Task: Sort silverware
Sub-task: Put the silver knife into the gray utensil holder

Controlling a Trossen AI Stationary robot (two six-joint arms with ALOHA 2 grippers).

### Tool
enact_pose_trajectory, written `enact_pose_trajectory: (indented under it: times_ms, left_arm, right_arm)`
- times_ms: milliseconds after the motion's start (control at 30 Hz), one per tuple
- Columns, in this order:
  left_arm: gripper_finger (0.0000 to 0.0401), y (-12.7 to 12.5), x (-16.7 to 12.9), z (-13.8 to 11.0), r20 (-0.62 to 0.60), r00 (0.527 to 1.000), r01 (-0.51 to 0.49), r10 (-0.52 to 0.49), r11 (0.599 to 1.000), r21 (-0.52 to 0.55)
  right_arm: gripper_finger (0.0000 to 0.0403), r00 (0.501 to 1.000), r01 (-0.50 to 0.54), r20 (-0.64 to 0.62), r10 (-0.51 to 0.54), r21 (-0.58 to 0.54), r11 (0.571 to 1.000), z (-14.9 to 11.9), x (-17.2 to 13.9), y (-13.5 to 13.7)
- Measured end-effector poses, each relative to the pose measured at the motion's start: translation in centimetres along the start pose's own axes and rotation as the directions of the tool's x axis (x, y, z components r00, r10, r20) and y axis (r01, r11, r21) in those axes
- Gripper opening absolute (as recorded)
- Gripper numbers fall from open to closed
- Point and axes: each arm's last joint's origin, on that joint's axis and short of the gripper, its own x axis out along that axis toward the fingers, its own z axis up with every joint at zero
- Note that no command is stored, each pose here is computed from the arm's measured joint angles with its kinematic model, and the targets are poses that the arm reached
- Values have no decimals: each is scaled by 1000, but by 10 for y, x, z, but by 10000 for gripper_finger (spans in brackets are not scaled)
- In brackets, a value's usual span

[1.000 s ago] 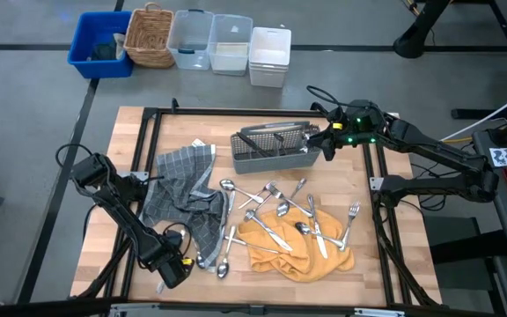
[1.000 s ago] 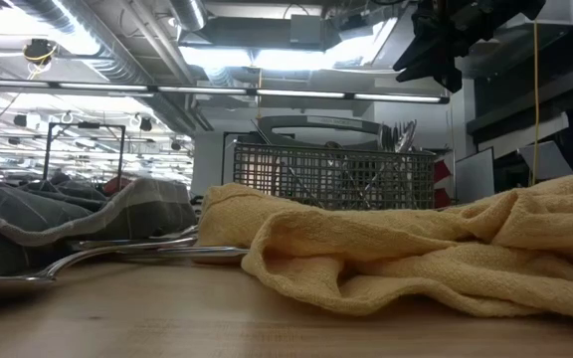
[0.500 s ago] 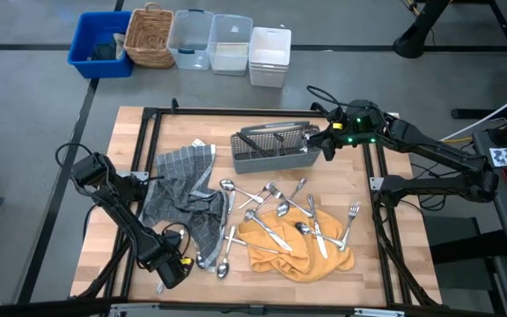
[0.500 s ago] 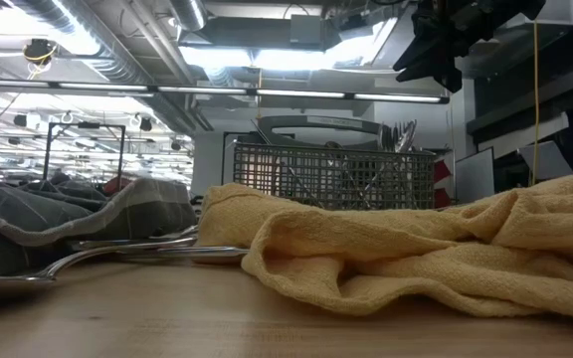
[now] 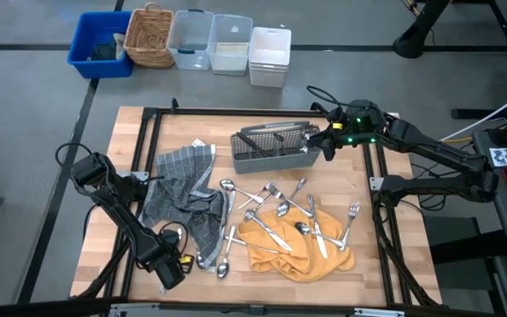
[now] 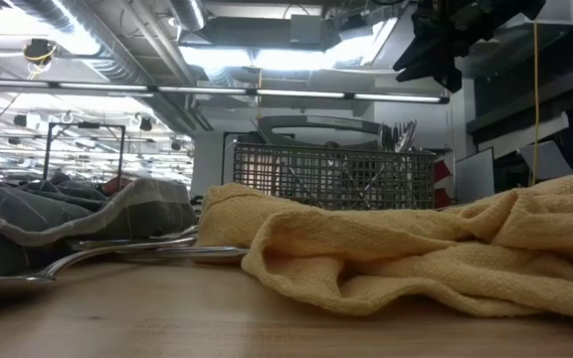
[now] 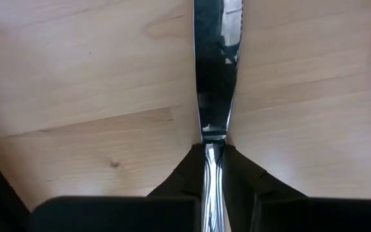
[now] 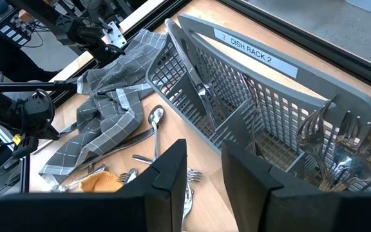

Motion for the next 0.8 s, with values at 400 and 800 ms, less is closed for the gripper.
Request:
enact_pose_trajectory:
  times_ms: [400,800]
  left_arm:
    - [28,1,-5,3,25,999,28,-28,1000,-6]
    - [29,6,-30,14,52,996,72,-71,997,-11]
  right_arm:
    - [101,1000,0,0,0,0,1000,0,0,0]
    - [101,1000,0,0,0,0,1000,0,0,0]
